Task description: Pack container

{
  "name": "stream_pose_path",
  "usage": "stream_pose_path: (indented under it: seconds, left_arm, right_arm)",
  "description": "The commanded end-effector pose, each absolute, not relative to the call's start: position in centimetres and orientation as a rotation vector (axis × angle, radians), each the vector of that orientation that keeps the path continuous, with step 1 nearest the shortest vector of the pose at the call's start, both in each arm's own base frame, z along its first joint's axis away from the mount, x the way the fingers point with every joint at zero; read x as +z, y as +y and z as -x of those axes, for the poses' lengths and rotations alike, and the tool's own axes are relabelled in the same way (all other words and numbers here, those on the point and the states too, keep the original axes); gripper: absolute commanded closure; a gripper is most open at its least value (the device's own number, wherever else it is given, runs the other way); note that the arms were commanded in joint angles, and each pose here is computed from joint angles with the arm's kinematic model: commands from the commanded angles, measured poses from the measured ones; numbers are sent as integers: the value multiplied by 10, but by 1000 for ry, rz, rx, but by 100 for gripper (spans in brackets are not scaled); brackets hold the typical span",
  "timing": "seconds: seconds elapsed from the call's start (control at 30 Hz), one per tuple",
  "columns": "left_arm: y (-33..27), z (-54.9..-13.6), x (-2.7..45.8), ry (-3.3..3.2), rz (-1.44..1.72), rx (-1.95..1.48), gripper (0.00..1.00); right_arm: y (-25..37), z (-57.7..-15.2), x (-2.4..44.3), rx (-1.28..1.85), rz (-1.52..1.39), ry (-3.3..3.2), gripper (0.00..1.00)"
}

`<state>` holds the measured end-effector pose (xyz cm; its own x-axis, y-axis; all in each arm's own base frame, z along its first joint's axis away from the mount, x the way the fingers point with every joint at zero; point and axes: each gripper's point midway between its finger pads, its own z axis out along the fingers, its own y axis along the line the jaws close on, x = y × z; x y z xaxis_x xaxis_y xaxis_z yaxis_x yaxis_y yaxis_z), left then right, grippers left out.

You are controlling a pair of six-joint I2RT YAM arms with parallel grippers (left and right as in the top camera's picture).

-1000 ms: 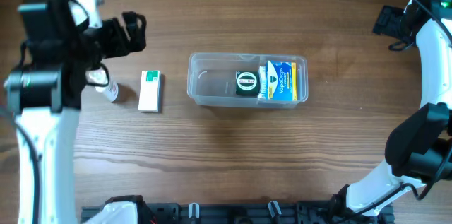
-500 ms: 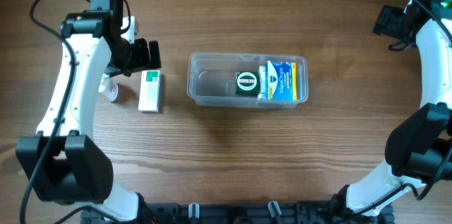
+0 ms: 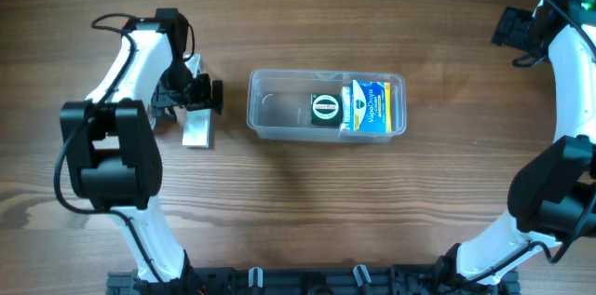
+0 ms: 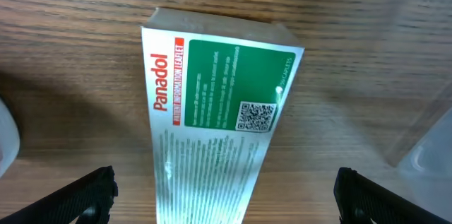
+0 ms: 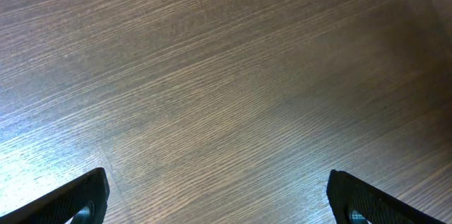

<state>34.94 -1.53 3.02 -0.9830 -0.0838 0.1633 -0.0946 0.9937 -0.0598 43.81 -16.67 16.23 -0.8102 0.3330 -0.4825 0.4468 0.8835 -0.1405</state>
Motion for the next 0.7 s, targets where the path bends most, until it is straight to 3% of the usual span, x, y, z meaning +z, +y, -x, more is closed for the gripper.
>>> stream_pose_path:
  seconds: [0.0, 0.67]
  left_arm:
    - [-15, -348, 24, -2971, -107, 93, 0]
    - [-11, -348, 5, -2993, -105, 61, 0]
  right_arm:
    - [-167, -438, 157, -336, -591, 2601, 0]
    - [-168, -439, 158, -336, -591, 2597, 0]
